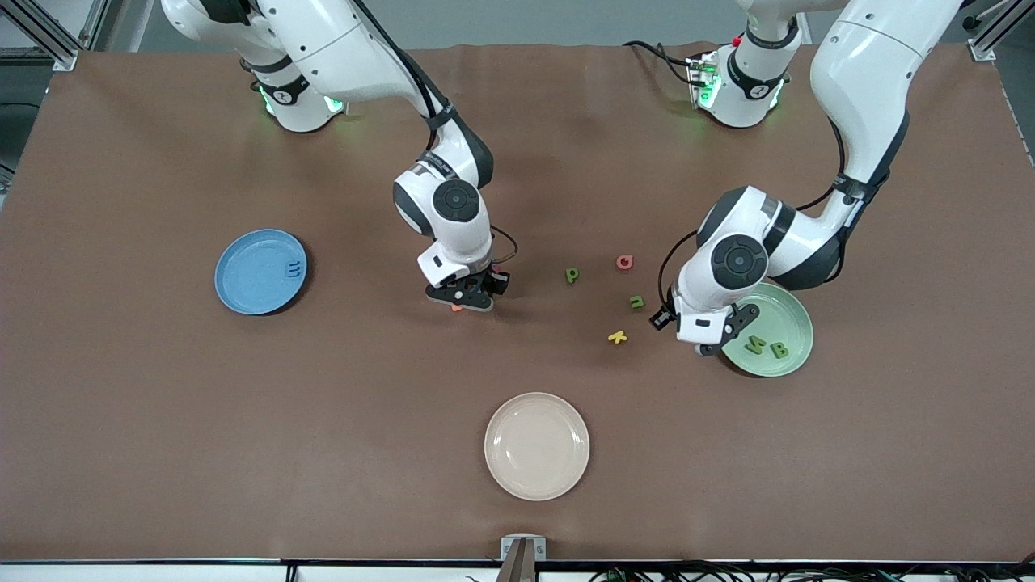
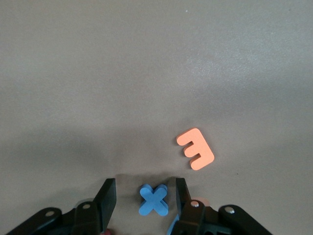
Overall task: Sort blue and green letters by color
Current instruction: 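Grasp the blue x with the right gripper while the left gripper returns, then place the blue x on the blue plate with the right gripper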
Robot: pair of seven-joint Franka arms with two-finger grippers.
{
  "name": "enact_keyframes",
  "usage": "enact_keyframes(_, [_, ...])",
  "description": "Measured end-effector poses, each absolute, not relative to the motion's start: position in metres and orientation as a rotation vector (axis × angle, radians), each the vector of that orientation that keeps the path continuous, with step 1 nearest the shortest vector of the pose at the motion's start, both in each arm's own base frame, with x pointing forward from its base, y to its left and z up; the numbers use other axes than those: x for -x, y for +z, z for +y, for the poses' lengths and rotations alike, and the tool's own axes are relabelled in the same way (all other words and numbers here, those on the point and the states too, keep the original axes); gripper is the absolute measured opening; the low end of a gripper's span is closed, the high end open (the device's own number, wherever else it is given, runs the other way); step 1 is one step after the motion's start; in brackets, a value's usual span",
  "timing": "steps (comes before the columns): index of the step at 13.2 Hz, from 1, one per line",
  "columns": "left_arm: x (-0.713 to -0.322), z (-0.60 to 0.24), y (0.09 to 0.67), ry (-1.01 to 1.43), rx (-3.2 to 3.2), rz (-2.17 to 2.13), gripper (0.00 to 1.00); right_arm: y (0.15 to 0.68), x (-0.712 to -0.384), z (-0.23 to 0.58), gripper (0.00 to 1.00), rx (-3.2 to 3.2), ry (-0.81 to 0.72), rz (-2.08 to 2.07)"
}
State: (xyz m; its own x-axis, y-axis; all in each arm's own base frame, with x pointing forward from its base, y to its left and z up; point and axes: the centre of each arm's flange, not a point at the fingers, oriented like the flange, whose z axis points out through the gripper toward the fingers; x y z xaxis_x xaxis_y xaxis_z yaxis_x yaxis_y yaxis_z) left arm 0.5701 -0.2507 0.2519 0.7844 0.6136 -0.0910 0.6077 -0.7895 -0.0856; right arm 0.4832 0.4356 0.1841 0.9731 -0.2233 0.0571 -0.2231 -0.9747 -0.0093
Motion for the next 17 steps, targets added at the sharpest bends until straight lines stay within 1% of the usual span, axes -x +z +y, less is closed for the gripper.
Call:
enact_keyframes(1, [-0.57, -0.253, 0.253, 0.173, 2.917, -1.008, 0.66, 0.184, -0.483, 0.436, 0.58, 3.118, -0.09, 0.353])
enact_keyframes(6, [-0.567, -0.269, 0.255, 0.163, 2.911, -1.04, 0.65, 0.179, -0.479, 0.433, 0.58, 3.132, -0.072, 0.352])
enact_keyframes(9, [-0.565, -0.274, 0.255, 0.162, 2.908, -1.054, 0.65, 0.178, -0.478, 0.433, 0.54, 3.133, -0.07, 0.35])
enact_keyframes(11, [-0.561, -0.285, 0.254, 0.16, 2.912, -1.06, 0.65, 0.179, -0.477, 0.435, 0.38, 3.127, -0.074, 0.344])
enact_keyframes(12, [-0.558, -0.29, 0.253, 0.16, 2.913, -1.059, 0.65, 0.179, -0.477, 0.435, 0.38, 3.127, -0.075, 0.344])
enact_keyframes(13, [-0.556, -0.294, 0.253, 0.159, 2.914, -1.057, 0.64, 0.18, -0.477, 0.436, 0.3, 3.126, -0.076, 0.343])
enact_keyframes(14, [-0.554, -0.298, 0.253, 0.159, 2.914, -1.056, 0.64, 0.18, -0.477, 0.436, 0.25, 3.126, -0.076, 0.343])
enact_keyframes(17, [-0.553, -0.303, 0.251, 0.155, 2.924, -1.063, 0.64, 0.181, -0.479, 0.433, 0.25, 3.14, -0.062, 0.347])
